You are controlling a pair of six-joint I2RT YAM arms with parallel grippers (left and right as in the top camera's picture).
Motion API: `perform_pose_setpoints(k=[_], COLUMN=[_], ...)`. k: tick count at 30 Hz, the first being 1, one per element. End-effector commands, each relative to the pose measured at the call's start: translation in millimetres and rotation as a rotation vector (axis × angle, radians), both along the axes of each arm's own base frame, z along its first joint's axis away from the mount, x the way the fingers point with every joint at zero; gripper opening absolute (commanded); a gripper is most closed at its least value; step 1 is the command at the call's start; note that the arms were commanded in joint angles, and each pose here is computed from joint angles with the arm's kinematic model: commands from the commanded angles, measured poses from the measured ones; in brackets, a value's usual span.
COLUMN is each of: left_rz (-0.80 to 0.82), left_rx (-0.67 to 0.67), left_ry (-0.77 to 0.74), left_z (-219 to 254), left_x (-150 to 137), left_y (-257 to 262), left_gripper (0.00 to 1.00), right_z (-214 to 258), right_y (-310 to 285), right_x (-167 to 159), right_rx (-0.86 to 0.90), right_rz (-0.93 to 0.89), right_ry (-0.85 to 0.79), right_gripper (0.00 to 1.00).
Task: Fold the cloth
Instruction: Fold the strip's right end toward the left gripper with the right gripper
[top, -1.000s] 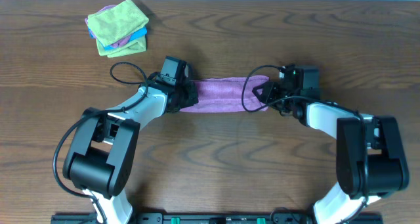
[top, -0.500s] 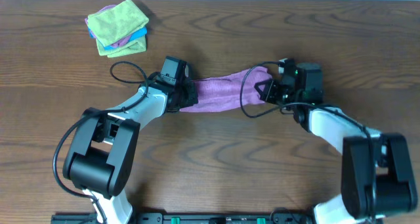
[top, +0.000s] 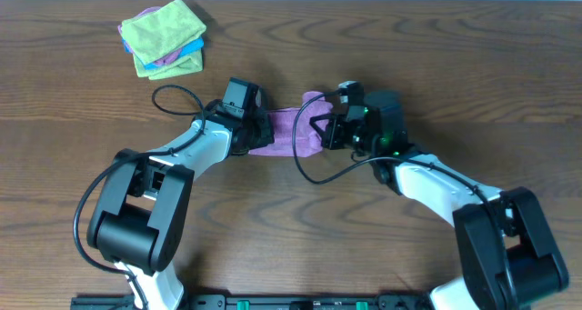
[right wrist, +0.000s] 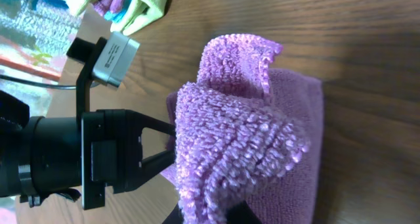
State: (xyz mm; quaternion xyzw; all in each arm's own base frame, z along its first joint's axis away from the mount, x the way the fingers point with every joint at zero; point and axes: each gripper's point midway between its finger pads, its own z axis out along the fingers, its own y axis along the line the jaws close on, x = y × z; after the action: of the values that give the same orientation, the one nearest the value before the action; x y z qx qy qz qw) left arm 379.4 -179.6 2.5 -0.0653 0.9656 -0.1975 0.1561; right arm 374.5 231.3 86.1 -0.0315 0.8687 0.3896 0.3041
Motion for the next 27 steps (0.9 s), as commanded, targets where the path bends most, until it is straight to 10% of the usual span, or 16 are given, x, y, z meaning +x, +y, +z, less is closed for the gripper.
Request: perform_pose_setpoints(k=[1,27], left_rz=[0.001,0.049], left_rx=[0.026,0.027], left_ry=[-0.013,-0.114], left_z=[-0.2,65.3], left_x=[6.0,42.4], left_y=[3.8,37.4], left_gripper=[0.06,0.06], right_z=[14.8,-2.2], right_y=[13.4,61.7], right_x=[6.3,14.4], right_rx=[0.001,-0.061], right_rz=[-0.017,0.055], right_ry=[-0.036,-0.003], right_gripper=[0.01,0.01])
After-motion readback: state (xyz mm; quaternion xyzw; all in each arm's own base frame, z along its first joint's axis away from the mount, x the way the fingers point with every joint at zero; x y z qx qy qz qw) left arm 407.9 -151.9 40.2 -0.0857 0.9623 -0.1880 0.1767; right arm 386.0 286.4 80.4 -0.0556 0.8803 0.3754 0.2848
